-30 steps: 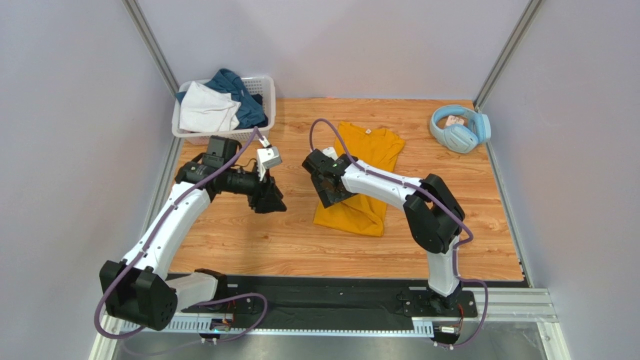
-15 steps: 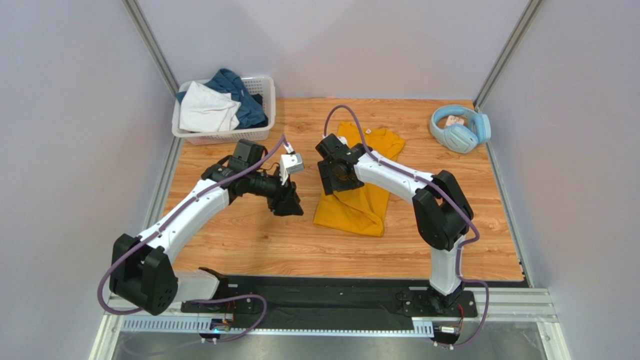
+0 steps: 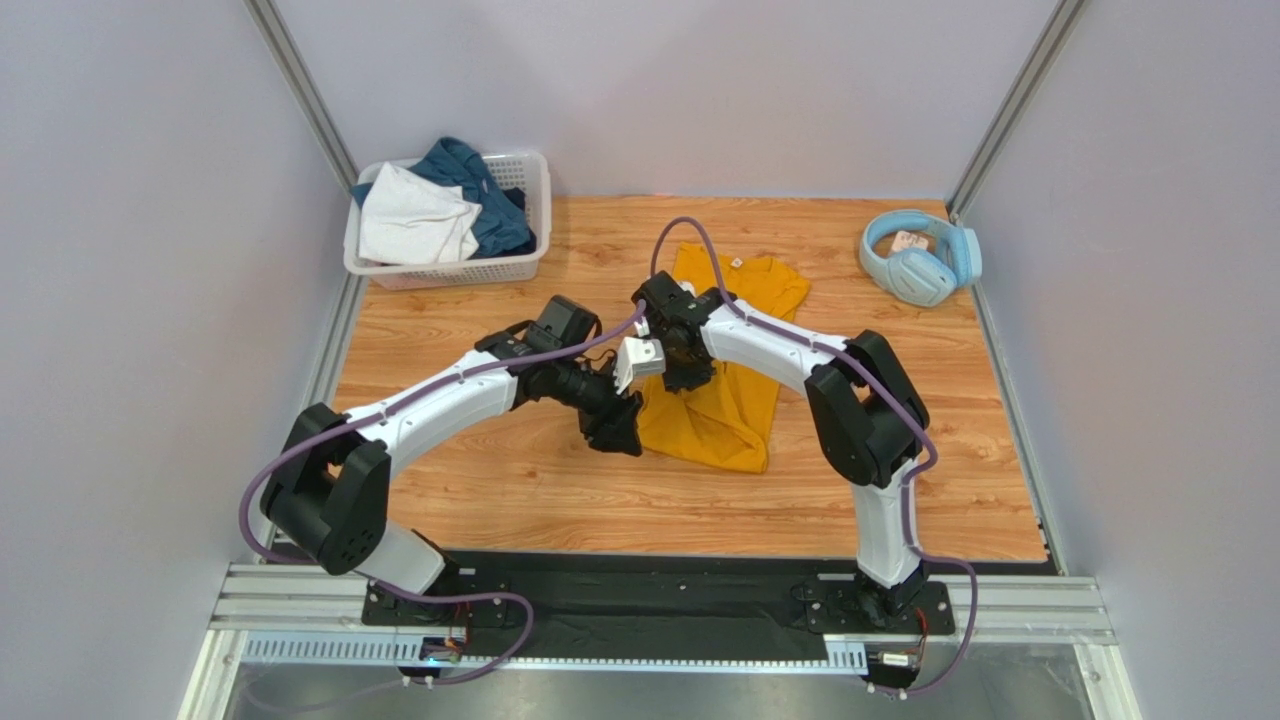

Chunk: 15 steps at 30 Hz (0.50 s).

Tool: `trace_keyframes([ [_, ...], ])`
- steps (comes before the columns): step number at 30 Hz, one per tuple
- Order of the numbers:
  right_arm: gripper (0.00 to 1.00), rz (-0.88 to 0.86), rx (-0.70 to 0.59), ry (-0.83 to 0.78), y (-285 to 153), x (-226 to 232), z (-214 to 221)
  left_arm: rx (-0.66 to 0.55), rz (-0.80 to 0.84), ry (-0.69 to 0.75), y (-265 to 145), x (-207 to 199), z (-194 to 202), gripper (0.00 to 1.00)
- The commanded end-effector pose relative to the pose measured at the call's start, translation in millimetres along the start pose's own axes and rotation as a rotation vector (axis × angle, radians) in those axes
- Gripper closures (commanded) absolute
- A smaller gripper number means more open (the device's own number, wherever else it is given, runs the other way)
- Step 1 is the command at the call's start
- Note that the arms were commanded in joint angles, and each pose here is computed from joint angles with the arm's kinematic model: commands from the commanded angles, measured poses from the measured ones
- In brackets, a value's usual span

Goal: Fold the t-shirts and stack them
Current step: Fold the tshirt

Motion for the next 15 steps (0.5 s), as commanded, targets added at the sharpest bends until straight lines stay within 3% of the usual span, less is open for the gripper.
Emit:
trace_keyframes([
  [1, 0.73, -0.037, -0.051, 0.015, -9, 7, -20, -0.061, -0.041, 0.095, -6, 6, -26, 0.41],
  [4, 0.67, -0.048, -0.051, 0.000, -15, 8, -22, -0.049, -0.050, 0.106, -4, 9, -24, 0.41],
  [15, 0.59, -0.115, -0.028, -0.008, -29, 12, -14, 0.011, -0.068, 0.117, 33, 45, -28, 0.42],
])
Point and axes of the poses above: each gripper's point midway between its finger pads, its own y axis out along the fingers, its own x axis along the line the jaws close on, z = x × y, the point moved 4 cm from there along -y, back along the fingers, and after that the axes turned 7 degrees about y, right-handed, at the moved point
